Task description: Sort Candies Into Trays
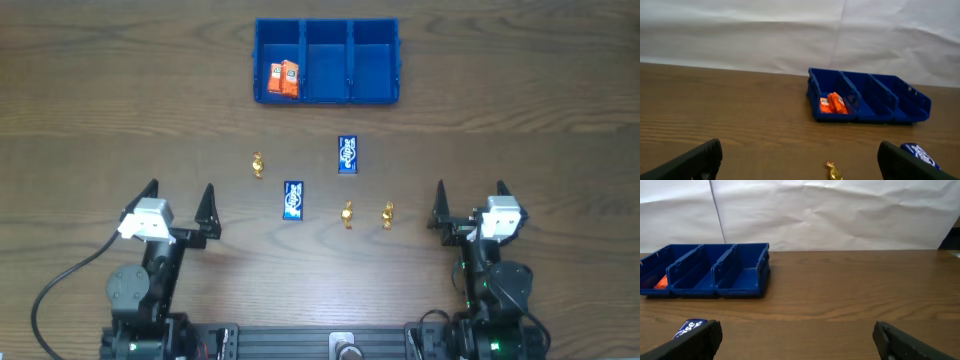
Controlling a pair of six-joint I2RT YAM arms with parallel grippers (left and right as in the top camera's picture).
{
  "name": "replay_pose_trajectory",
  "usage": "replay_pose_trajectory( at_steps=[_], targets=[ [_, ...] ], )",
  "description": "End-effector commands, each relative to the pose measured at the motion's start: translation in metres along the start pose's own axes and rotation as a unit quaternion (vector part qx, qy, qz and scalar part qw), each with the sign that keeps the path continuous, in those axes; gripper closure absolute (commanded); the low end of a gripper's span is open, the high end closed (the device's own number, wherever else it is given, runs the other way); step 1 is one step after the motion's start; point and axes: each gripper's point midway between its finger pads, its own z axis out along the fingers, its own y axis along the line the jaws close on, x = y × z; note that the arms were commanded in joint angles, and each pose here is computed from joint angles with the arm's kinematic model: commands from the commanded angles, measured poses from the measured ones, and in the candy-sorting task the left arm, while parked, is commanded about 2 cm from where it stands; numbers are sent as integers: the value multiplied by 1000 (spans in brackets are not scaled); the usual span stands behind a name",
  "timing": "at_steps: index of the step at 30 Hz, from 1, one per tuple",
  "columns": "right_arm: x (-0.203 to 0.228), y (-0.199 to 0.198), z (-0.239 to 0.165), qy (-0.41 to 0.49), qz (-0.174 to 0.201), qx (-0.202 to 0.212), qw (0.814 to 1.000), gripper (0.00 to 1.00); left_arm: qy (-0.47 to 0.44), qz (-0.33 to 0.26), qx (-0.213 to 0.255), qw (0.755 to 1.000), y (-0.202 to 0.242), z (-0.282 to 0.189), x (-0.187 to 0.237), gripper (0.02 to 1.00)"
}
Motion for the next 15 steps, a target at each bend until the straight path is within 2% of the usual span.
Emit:
replay_pose_trajectory(
  at_steps=[1, 5, 15],
  targets=[
    [1, -3, 0, 1, -6, 5, 1000, 3, 20, 3, 7, 1000, -2, -1, 10, 20],
    [1, -3, 0, 1, -6, 5, 1000, 3, 53, -3, 2, 999, 1, -2, 26, 20],
    [1, -3, 0, 1, -5, 5, 1000, 3, 52, -3, 2, 999, 1, -2, 26, 20]
  ],
)
